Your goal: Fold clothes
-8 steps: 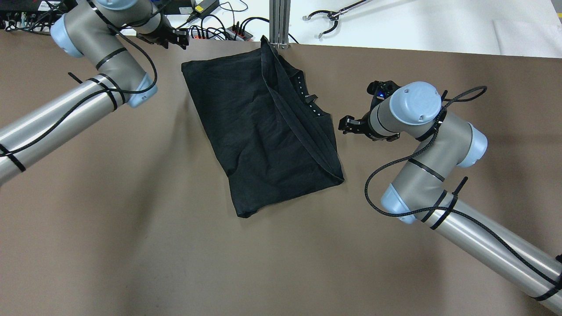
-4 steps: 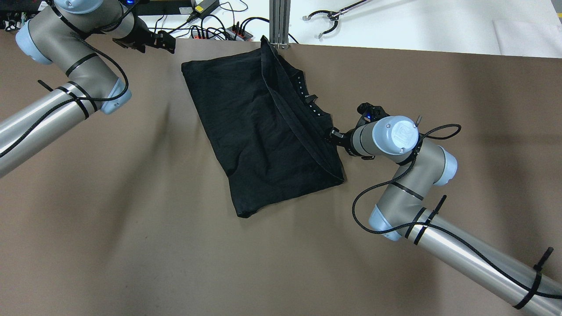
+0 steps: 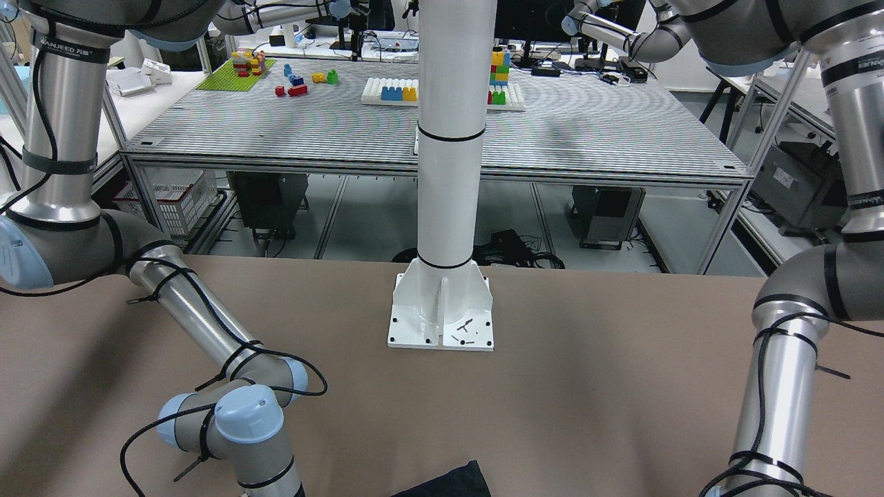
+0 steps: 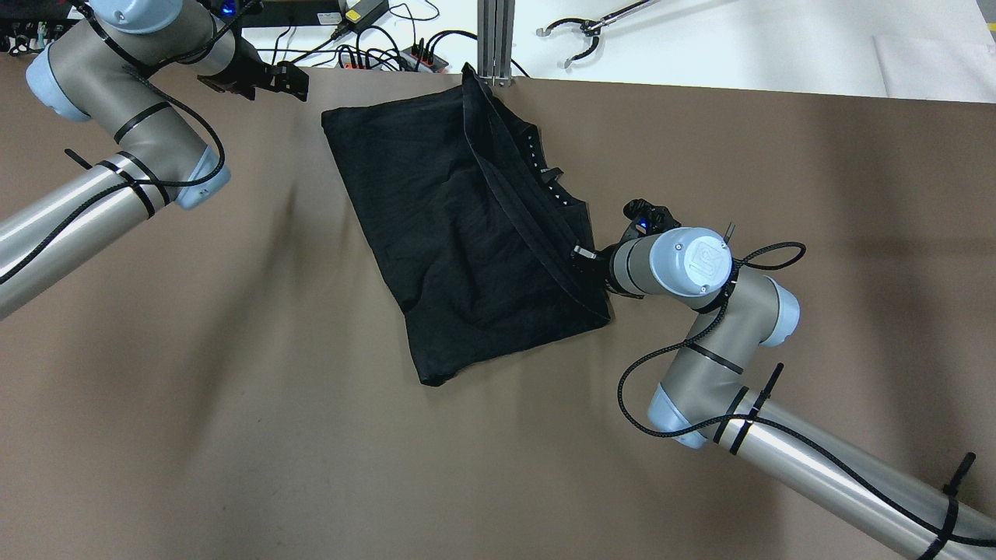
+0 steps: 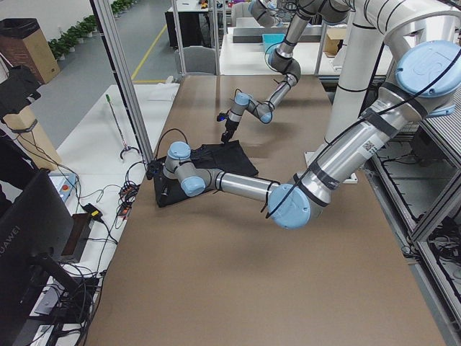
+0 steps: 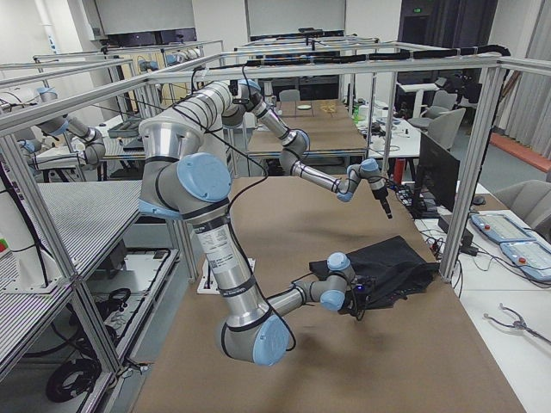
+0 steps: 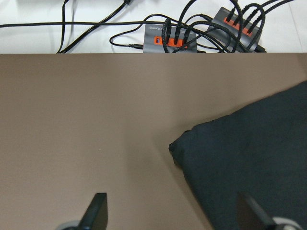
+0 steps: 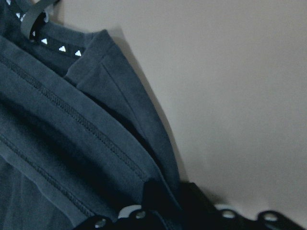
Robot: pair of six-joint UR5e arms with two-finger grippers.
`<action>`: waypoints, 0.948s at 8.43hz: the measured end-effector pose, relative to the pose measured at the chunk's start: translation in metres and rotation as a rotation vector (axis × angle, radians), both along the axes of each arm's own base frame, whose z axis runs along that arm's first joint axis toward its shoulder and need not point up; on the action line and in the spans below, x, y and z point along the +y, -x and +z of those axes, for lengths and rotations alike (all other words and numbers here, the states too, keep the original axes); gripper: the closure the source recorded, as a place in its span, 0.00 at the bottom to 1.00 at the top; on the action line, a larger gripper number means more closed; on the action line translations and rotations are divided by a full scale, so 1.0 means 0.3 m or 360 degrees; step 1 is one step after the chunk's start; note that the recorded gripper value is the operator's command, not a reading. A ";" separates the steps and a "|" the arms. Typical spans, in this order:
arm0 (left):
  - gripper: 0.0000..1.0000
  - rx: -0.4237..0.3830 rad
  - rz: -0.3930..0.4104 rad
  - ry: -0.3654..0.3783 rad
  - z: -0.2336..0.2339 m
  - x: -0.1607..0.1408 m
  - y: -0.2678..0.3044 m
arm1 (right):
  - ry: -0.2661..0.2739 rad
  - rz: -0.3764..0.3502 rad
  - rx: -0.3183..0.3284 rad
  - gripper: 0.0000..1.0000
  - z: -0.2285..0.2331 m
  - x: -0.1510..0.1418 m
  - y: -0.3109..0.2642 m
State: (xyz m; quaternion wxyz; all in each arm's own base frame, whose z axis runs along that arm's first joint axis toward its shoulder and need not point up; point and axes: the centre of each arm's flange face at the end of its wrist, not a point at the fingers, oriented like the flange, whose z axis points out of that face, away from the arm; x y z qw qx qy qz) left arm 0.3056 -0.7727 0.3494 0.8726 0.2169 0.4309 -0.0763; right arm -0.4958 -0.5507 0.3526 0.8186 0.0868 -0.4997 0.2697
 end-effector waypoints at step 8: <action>0.06 0.0021 0.0028 0.0019 -0.005 0.034 -0.077 | -0.0062 -0.0186 -0.0163 0.94 -0.033 0.503 -0.126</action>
